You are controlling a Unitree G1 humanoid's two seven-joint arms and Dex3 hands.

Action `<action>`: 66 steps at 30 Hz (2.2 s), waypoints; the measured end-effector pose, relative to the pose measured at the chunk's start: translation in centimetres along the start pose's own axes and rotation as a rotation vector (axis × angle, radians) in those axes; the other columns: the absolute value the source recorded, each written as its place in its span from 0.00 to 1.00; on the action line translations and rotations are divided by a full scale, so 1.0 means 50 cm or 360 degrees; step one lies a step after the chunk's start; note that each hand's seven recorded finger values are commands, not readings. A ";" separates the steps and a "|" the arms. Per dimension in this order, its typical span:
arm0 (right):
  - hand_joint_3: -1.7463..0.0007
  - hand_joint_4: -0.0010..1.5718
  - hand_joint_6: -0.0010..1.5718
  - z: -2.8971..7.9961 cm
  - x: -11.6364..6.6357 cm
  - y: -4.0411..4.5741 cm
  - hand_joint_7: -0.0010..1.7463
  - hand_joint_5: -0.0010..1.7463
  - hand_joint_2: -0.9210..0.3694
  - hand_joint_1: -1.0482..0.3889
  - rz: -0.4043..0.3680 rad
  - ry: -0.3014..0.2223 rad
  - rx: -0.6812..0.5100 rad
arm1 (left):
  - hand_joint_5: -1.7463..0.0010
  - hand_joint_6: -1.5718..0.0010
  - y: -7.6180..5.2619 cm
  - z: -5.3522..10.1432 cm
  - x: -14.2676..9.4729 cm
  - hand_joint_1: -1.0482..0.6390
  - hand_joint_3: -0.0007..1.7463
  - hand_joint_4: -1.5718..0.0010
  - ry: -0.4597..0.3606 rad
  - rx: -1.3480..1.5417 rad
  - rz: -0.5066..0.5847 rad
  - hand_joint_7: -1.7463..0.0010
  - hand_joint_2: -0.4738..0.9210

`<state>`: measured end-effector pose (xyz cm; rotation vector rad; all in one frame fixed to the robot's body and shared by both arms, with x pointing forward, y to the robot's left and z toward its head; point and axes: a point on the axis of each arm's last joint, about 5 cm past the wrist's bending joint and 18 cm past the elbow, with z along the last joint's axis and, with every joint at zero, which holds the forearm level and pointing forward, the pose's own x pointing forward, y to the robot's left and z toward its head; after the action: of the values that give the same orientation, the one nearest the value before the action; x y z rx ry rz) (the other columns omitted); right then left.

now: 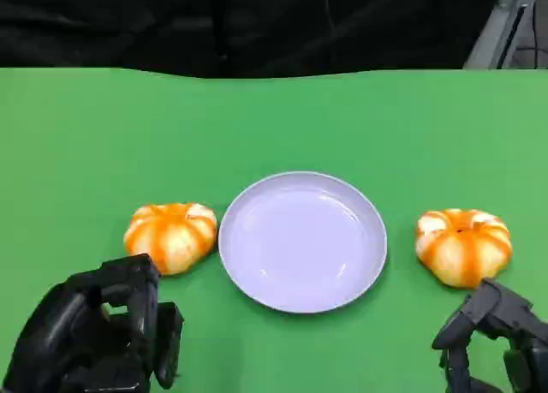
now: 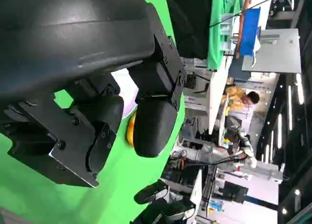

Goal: Grasp the bread from the table and place it into the plate.

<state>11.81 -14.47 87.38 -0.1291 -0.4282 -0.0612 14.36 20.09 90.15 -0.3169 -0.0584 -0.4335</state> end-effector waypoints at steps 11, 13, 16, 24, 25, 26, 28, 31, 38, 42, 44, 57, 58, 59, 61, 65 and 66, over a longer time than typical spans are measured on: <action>0.26 0.54 0.48 0.000 0.002 0.000 0.87 1.00 0.35 0.65 0.0003 -0.0010 0.0005 | 0.00 0.41 -0.001 0.000 0.000 0.72 1.00 0.33 0.0009 -0.0005 -0.0003 0.00 0.67; 0.26 0.54 0.48 0.000 0.002 0.000 0.87 1.00 0.35 0.65 0.0006 -0.0015 0.0007 | 0.00 0.41 -0.001 0.000 0.001 0.72 1.00 0.33 0.0015 -0.0008 -0.0005 0.00 0.67; 0.26 0.54 0.48 0.000 0.003 0.000 0.87 1.00 0.35 0.65 0.0009 -0.0016 0.0008 | 0.00 0.41 -0.001 0.000 0.001 0.73 1.00 0.33 0.0016 -0.0009 -0.0005 0.00 0.67; 0.26 0.54 0.48 0.000 0.002 0.000 0.87 1.00 0.35 0.65 0.0011 -0.0026 0.0009 | 0.00 0.41 -0.001 0.000 0.001 0.73 1.00 0.33 0.0016 -0.0009 -0.0005 0.00 0.67; 0.25 0.54 0.48 0.000 0.002 0.000 0.87 1.00 0.35 0.65 0.0011 -0.0027 0.0009 | 0.00 0.41 -0.001 0.000 0.001 0.73 1.00 0.33 0.0016 -0.0009 -0.0005 0.00 0.67; 0.25 0.54 0.48 0.000 0.002 0.000 0.87 1.00 0.35 0.65 0.0011 -0.0027 0.0009 | 0.00 0.41 -0.001 0.000 0.001 0.73 1.00 0.33 0.0016 -0.0009 -0.0005 0.00 0.67; 0.25 0.54 0.48 0.000 0.002 0.000 0.87 1.00 0.35 0.65 0.0011 -0.0027 0.0009 | 0.00 0.41 -0.001 0.000 0.001 0.73 1.00 0.33 0.0016 -0.0009 -0.0005 0.00 0.67; 0.25 0.54 0.48 0.000 0.002 0.000 0.87 1.00 0.35 0.65 0.0011 -0.0026 0.0009 | 0.00 0.41 -0.001 0.000 0.001 0.73 1.00 0.33 0.0016 -0.0009 -0.0005 0.00 0.67; 0.26 0.54 0.48 0.000 0.001 0.000 0.87 1.00 0.35 0.64 0.0010 -0.0019 0.0000 | 0.17 0.63 -0.007 0.005 0.001 0.60 0.70 0.66 -0.0089 0.0226 0.0100 0.23 0.68; 0.26 0.54 0.49 -0.001 0.004 0.000 0.86 1.00 0.35 0.64 0.0011 -0.0024 0.0001 | 0.55 0.61 -0.015 0.016 0.002 0.42 0.14 0.81 -0.0159 0.0797 0.0198 0.78 0.97; 0.26 0.54 0.49 -0.003 0.005 0.000 0.86 1.00 0.35 0.64 0.0012 -0.0020 0.0002 | 0.60 0.65 -0.017 0.019 0.002 0.35 0.12 0.86 -0.0173 0.0985 0.0205 0.84 0.99; 0.29 0.54 0.49 -0.002 0.006 0.000 0.86 1.00 0.32 0.64 0.0015 0.0014 -0.0003 | 0.73 0.72 -0.024 0.038 0.031 0.17 0.08 1.00 -0.0051 0.1716 0.0215 0.95 1.00; 0.29 0.54 0.49 -0.002 0.007 0.000 0.86 1.00 0.32 0.64 0.0016 0.0010 -0.0002 | 0.73 0.72 -0.024 0.043 0.035 0.17 0.08 1.00 -0.0060 0.1757 0.0223 0.95 1.00; 0.29 0.54 0.49 -0.002 0.007 0.000 0.86 1.00 0.32 0.64 0.0016 0.0009 -0.0002 | 0.73 0.71 -0.026 0.047 0.037 0.17 0.08 1.00 -0.0070 0.1777 0.0228 0.95 1.00; 0.29 0.54 0.49 -0.002 0.007 0.000 0.86 1.00 0.32 0.64 0.0016 0.0009 -0.0002 | 0.74 0.71 -0.027 0.047 0.040 0.16 0.08 1.00 -0.0074 0.1782 0.0231 0.95 1.00; 0.29 0.53 0.49 -0.002 0.006 0.000 0.86 1.00 0.32 0.65 0.0013 0.0013 -0.0002 | 0.77 0.70 -0.028 0.043 0.048 0.10 0.03 0.99 -0.0050 0.1849 0.0218 0.98 0.99; 0.30 0.53 0.49 -0.002 0.006 0.000 0.86 1.00 0.32 0.64 0.0014 0.0017 -0.0002 | 0.78 0.70 -0.023 0.041 0.063 0.09 0.02 0.98 -0.0022 0.1988 0.0187 0.99 0.99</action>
<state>12.12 -14.49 87.43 -0.1322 -0.4168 -0.0533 16.74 18.47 92.81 0.9022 -0.3040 -0.2133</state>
